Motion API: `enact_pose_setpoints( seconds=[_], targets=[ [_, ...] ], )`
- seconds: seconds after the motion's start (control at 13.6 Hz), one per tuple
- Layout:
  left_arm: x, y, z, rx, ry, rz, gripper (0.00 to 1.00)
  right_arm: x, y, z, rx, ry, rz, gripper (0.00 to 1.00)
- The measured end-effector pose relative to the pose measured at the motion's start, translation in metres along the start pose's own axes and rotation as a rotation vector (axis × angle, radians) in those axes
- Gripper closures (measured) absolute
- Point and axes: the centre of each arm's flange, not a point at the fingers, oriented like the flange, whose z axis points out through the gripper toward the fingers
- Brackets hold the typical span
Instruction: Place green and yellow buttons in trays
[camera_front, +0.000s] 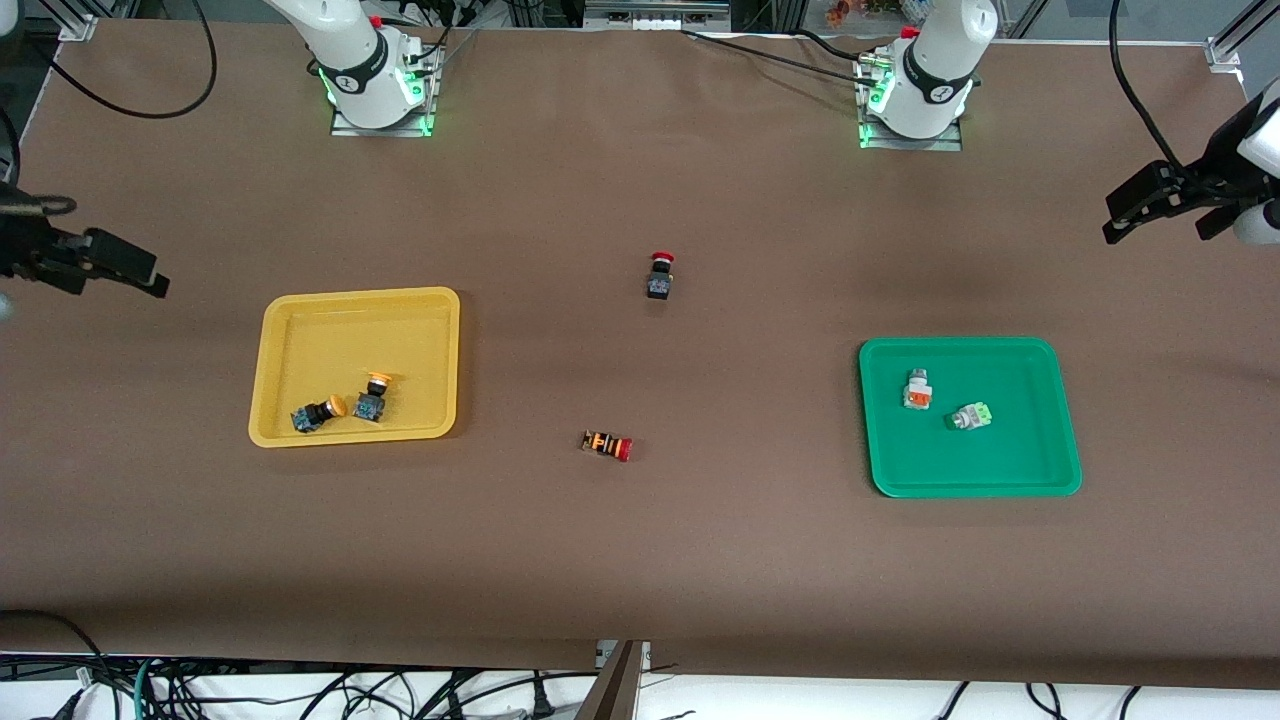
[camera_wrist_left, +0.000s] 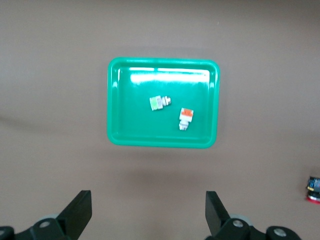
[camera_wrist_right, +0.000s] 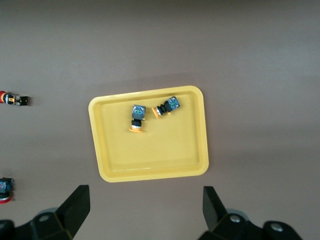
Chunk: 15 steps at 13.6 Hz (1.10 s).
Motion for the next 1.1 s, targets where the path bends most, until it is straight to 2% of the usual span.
enact_pose_setpoints(
  seconds=[0.29,0.81,1.1],
  targets=[
    [0.013,-0.001,0.026,0.003,-0.047,-0.004,0.00,-0.019,-0.004,-0.011,-0.016,0.012,-0.013,0.00],
    [0.014,0.001,0.025,0.003,-0.045,-0.002,0.00,-0.017,-0.003,-0.003,-0.029,-0.001,-0.014,0.00],
    [0.014,0.001,0.025,0.003,-0.046,-0.002,0.00,-0.010,-0.002,0.013,-0.031,-0.029,-0.011,0.00]
  ],
)
